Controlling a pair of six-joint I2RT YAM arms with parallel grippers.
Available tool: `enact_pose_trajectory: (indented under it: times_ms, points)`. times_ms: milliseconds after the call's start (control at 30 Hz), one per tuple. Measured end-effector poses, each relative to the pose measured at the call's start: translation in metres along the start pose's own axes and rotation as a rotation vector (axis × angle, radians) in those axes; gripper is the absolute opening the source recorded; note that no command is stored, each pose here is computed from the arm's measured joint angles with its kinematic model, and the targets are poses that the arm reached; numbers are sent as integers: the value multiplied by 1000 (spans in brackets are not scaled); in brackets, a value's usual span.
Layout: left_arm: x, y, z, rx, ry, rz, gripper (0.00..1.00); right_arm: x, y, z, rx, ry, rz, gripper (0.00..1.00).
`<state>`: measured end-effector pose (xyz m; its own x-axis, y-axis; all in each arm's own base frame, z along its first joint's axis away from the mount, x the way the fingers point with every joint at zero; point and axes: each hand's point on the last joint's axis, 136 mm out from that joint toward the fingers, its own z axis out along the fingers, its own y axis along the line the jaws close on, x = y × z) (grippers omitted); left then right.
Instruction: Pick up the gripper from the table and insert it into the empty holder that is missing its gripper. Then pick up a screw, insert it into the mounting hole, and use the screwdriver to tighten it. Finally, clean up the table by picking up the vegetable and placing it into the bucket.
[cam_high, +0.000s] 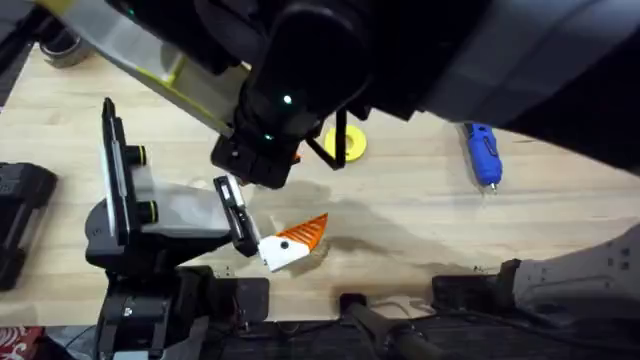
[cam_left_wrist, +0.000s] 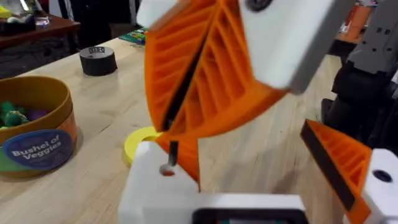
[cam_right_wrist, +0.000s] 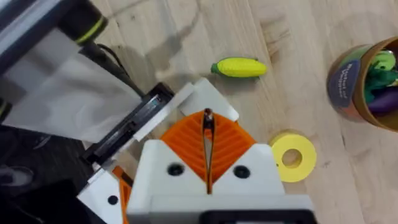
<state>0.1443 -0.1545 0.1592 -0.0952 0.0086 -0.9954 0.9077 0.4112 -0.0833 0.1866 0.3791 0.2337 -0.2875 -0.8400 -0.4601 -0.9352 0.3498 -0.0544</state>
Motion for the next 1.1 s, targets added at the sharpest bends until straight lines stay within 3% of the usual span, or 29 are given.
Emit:
enact_pose_trajectory:
  times_ms: [1100]
  points:
    - [0, 0, 0, 3, 0, -1, 986, 2, 0, 2, 4, -24, 0, 5]
